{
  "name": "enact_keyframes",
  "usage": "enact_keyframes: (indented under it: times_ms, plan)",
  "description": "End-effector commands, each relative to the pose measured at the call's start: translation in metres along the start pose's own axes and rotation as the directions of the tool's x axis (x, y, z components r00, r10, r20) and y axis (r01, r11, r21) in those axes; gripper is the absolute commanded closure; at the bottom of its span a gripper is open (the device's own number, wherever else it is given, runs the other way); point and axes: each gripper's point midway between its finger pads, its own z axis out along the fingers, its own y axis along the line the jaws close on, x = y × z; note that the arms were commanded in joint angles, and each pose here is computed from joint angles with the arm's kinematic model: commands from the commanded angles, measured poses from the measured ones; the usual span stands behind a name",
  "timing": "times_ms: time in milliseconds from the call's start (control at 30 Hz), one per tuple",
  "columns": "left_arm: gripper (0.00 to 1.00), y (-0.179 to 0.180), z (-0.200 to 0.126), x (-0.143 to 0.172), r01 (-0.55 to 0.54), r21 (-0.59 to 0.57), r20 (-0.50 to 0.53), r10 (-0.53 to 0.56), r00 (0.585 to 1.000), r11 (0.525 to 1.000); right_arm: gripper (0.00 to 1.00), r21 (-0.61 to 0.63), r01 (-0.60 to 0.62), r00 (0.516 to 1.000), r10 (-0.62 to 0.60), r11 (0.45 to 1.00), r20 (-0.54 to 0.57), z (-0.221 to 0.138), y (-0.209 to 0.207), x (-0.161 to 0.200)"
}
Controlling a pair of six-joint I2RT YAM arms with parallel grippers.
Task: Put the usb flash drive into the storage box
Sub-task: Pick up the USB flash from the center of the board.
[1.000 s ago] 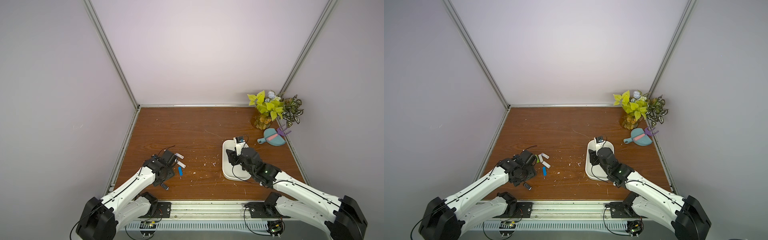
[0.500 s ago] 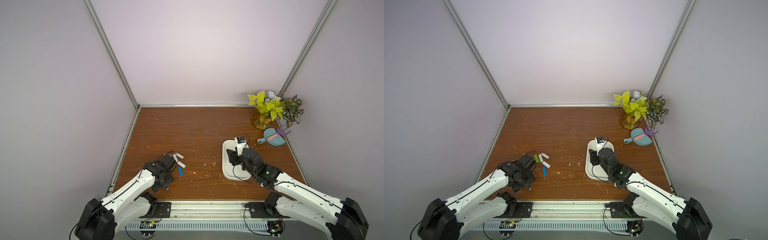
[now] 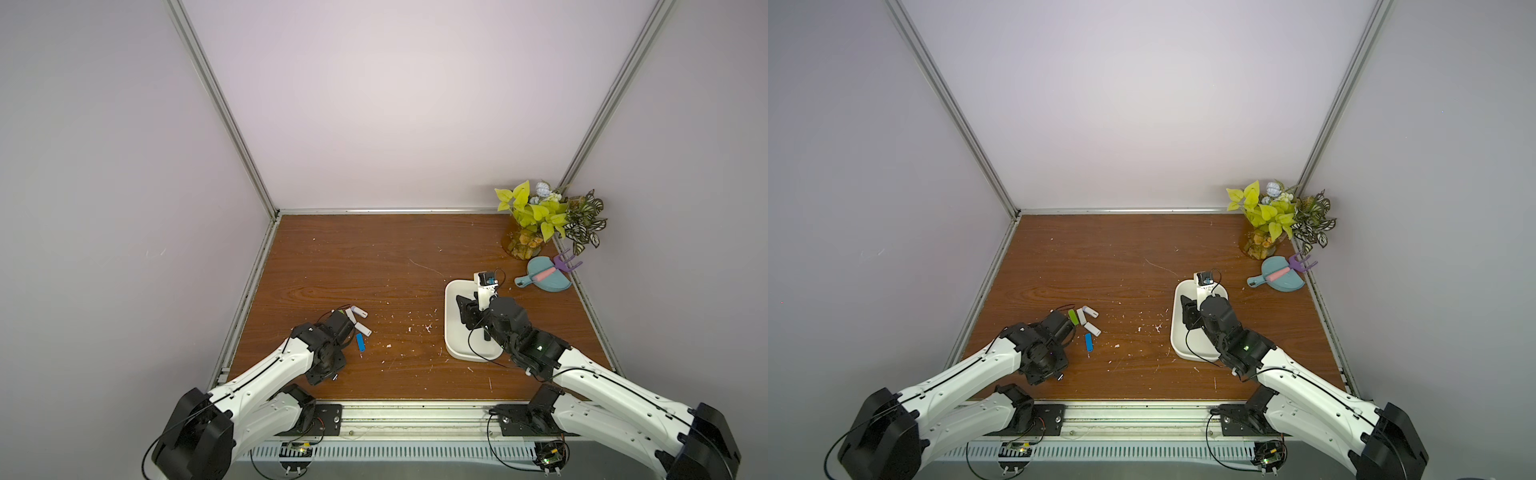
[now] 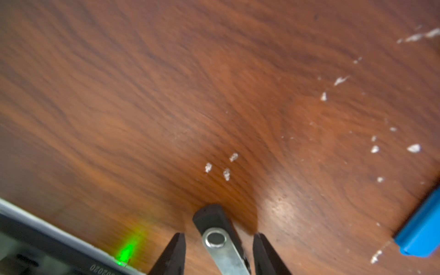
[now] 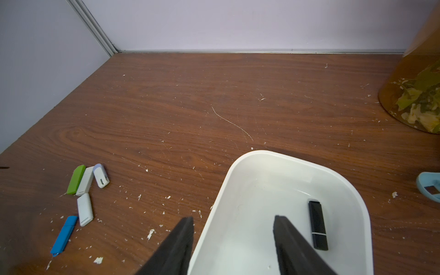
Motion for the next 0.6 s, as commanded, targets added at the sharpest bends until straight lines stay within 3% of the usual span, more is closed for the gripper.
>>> enact_keyframes:
  times_ms: [0,167,567]
  plan:
    - [0.58,0.001,0.007,0.002,-0.017,-0.013,-0.001,0.017,1.0,1.0,0.41,0.023,-0.016,1.0,0.015,1.0,0.019,0.0,-0.005,-0.003]
    - [0.61,0.002,0.017,0.006,-0.019,0.001,-0.009,0.019,1.0,1.0,0.41,0.028,-0.011,1.0,0.011,1.0,0.017,0.001,-0.005,-0.003]
    - [0.86,-0.015,0.006,-0.008,-0.043,0.062,0.051,0.04,0.998,0.997,0.41,0.053,-0.004,1.0,0.004,0.999,0.011,0.003,-0.009,0.0]
